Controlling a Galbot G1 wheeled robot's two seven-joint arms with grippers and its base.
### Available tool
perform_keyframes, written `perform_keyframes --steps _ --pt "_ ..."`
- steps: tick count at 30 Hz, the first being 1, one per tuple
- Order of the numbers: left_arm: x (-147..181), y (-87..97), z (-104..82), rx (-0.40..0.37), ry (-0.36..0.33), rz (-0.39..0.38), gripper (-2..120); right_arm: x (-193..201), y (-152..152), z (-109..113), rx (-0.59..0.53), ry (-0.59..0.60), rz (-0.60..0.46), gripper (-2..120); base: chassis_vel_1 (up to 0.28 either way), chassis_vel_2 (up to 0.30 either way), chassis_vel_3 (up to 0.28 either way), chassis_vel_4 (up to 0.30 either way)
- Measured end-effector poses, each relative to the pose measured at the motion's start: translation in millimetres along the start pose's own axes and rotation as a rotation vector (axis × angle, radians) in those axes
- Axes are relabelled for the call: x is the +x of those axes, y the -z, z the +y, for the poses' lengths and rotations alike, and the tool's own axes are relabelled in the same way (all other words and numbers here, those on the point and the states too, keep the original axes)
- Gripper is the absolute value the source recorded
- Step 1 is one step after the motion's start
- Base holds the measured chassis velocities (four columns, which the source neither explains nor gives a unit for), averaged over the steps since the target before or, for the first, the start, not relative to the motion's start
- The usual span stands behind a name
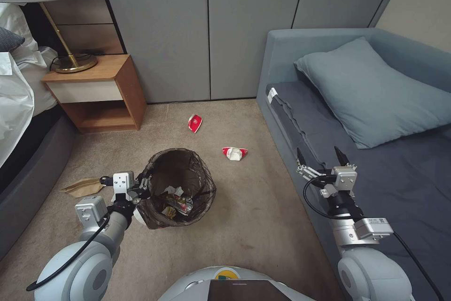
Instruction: Pick up the trash bin, then pick up the garbage from the floor and place it into the trash bin.
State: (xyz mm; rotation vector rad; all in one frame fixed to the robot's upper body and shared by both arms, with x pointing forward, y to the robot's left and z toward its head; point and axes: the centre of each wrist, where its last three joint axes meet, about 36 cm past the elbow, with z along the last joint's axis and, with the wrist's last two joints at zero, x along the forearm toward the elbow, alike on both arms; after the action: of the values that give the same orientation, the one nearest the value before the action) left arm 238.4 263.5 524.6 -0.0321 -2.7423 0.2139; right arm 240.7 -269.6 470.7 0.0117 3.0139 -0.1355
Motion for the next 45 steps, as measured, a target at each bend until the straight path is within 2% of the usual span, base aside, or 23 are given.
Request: perform_keyframes --steps 38,45 --pt "0.2 -0.8 -0.4 0.003 -0.001 -0.002 8 0.2 -8.2 3.8 0.005 0.016 0.03 100 -0.148 0.15 0.146 -0.146" --pt "0.8 0.0 1.9 -0.001 0.009 -0.004 8 -4.1 -8.7 3.8 -0.005 0.023 0.072 100 -0.115 0.12 0.126 -0.122"
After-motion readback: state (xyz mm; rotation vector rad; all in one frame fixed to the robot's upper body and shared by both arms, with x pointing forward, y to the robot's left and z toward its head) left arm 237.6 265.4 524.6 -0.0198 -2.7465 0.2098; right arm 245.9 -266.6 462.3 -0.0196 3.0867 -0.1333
